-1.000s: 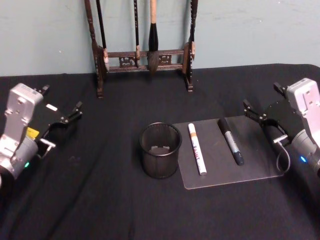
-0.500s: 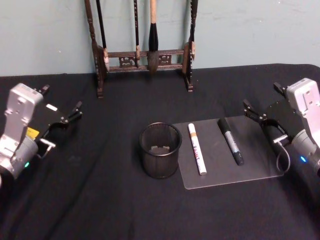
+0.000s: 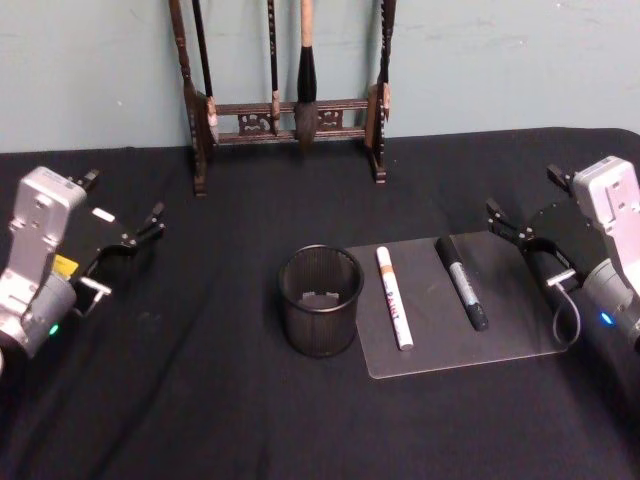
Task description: Pick up the water-based marker from the table and place it into the pen holder.
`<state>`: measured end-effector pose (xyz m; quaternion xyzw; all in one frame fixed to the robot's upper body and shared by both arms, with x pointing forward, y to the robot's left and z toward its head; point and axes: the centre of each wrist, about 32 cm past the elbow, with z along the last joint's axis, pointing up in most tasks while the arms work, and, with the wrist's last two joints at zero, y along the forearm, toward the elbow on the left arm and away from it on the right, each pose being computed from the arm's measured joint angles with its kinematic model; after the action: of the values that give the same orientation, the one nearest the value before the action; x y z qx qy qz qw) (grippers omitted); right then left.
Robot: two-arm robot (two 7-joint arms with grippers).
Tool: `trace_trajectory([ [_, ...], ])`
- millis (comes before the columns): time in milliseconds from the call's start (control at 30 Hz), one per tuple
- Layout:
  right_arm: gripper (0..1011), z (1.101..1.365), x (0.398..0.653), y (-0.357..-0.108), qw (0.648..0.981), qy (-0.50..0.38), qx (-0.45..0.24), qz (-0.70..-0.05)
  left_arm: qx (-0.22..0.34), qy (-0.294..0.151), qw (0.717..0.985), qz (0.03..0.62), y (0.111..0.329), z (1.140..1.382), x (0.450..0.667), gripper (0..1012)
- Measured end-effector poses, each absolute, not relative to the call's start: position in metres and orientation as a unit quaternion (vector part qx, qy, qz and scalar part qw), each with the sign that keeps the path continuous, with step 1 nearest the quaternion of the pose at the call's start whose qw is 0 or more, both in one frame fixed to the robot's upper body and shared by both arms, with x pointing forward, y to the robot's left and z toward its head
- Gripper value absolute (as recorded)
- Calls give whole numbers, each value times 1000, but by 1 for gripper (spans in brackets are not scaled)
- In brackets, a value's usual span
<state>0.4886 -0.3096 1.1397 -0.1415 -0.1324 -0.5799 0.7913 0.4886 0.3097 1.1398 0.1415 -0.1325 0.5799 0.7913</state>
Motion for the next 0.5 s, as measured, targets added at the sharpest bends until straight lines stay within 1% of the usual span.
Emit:
trace_trajectory([
  [500, 1002, 1140, 489, -310, 791, -132, -141, -580, 141, -132, 791, 580, 310, 1140, 489, 1001],
])
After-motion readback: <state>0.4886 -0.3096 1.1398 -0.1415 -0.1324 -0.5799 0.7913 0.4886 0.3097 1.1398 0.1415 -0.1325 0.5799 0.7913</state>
